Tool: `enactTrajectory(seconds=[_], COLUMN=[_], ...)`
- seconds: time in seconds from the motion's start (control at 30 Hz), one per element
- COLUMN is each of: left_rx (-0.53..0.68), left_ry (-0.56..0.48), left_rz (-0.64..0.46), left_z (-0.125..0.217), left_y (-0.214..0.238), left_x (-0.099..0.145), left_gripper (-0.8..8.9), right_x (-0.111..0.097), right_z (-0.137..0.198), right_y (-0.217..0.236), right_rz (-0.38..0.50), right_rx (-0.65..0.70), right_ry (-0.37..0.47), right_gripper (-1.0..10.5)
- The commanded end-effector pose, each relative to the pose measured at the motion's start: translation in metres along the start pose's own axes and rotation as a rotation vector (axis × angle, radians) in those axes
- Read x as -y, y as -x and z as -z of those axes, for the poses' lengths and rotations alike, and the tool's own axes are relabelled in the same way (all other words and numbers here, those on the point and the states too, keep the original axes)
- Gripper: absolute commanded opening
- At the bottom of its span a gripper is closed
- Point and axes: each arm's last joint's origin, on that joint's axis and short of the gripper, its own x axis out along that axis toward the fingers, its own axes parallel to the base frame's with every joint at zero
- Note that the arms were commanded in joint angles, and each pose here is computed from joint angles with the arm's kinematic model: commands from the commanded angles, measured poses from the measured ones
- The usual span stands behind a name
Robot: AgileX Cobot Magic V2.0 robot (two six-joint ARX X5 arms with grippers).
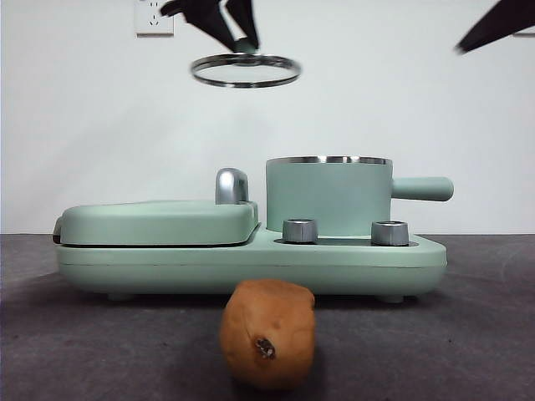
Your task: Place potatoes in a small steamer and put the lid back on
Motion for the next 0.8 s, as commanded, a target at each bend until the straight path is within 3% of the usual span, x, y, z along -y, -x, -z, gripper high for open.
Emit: enactTrajectory(seconds=[0.03, 0.37, 0.8], left_rx=[0.073, 0.047, 0.047], left_ry=[0.005, 0.099, 0.127], left_rz=[-0.030, -0.128, -0.166], left_z=[-0.011, -0.007, -0.005], left_y=[0.019, 0.034, 0.041], left_x=[-0.012, -0.060, -0.079], left_gripper=[0.05, 0.05, 0.05], right_x=[-0.021, -0.062, -0.061], right_z=[-0.003, 0.014, 0.048], right_y=[-0.027, -0.115, -0.187], right_rz=[0.028, 0.141, 0.281], right_rx=[-0.074, -0.360, -0.556], right_ry=[-0.049, -0.116, -0.155], right_gripper=[5.2, 5.2, 5.2])
